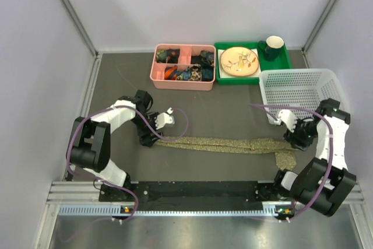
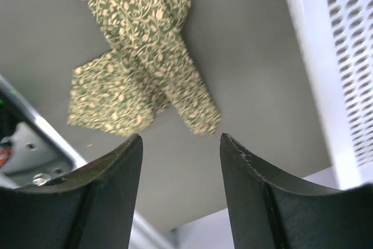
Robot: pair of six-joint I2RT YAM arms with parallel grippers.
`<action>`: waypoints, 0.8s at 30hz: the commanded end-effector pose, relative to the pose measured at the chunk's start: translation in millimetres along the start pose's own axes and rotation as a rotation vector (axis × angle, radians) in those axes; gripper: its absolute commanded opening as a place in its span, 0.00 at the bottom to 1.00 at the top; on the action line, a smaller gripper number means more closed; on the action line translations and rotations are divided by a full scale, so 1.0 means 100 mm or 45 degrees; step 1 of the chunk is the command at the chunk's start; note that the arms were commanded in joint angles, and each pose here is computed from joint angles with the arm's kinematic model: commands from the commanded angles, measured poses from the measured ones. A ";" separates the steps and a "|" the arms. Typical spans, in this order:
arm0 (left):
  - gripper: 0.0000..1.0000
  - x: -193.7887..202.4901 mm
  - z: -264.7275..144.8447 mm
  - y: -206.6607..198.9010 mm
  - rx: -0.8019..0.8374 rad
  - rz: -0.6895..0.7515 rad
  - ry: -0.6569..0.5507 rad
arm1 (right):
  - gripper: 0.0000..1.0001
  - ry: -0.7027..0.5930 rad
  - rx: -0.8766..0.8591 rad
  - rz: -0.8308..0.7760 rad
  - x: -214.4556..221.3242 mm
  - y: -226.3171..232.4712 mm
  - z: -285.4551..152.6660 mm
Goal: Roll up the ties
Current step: Flatten out the tie at the center of the board.
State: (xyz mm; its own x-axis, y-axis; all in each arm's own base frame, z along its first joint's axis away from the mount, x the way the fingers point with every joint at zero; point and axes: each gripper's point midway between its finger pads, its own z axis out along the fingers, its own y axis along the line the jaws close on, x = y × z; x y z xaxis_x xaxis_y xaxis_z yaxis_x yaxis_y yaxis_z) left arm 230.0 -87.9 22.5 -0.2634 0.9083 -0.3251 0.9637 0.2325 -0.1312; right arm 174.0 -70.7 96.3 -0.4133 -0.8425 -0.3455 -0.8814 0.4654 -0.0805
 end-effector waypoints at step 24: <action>0.78 -0.06 -0.05 0.08 0.049 -0.004 -0.068 | 0.05 -0.188 0.036 -0.240 0.03 0.11 0.80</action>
State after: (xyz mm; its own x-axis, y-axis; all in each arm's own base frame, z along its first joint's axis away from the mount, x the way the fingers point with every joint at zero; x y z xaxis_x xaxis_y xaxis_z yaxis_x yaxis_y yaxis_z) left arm 234.0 -88.1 23.0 -0.2774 0.8983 -0.3408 0.9585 0.2345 -0.1620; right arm 178.1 -49.0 17.2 -0.2304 -0.8684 -0.4391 -0.9387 0.3173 -0.1349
